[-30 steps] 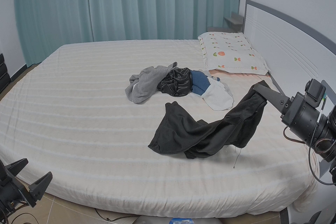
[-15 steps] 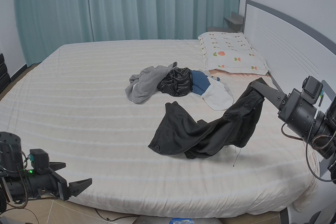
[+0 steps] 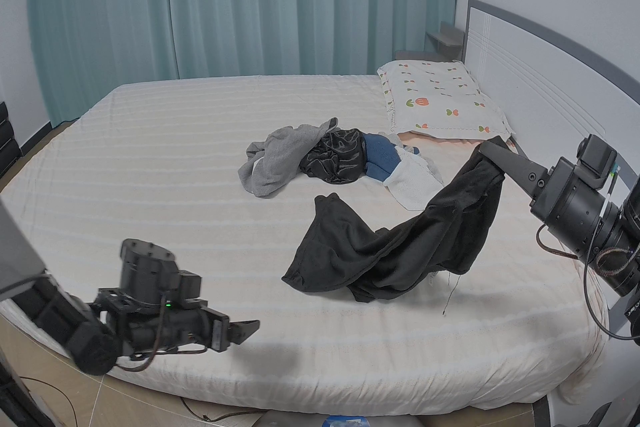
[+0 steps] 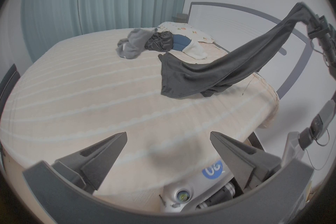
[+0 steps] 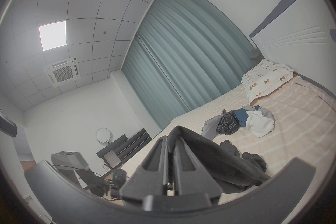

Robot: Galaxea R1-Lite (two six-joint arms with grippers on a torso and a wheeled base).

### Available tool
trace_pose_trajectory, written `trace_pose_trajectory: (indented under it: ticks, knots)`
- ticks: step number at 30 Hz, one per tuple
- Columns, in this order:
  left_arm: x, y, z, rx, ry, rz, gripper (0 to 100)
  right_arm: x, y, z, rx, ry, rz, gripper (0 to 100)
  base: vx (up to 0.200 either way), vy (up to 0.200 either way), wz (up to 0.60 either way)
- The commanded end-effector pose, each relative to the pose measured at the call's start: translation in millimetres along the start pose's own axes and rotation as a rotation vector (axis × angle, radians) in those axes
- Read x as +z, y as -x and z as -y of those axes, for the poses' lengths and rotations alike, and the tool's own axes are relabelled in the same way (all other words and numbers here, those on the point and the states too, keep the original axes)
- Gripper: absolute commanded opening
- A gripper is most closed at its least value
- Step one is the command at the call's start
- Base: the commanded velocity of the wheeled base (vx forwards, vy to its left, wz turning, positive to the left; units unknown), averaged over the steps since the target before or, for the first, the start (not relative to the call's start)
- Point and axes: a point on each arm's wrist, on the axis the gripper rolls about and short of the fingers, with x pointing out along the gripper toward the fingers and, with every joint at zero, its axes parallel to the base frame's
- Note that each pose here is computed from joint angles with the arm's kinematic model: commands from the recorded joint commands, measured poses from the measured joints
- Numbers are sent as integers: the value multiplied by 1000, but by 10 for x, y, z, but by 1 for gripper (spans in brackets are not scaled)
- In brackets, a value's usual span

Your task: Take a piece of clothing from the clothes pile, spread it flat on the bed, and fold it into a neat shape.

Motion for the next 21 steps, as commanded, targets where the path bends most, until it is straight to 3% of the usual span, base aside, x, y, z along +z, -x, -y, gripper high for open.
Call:
trace_pose_trajectory:
  ticks: [1, 8, 21]
  knots:
    - [-68, -1067, 431, -54, -14, -45, 100, 39, -11, -24, 10, 5, 15, 0, 0, 0, 0]
    - [81, -1548, 583, -87, -38, 21, 100, 50, -2, -29, 13, 5, 19, 0, 0, 0, 0]
    - [264, -1850, 602, -99, -29, 90, 100, 157, -39, -22, 17, 14, 56, 0, 0, 0, 0]
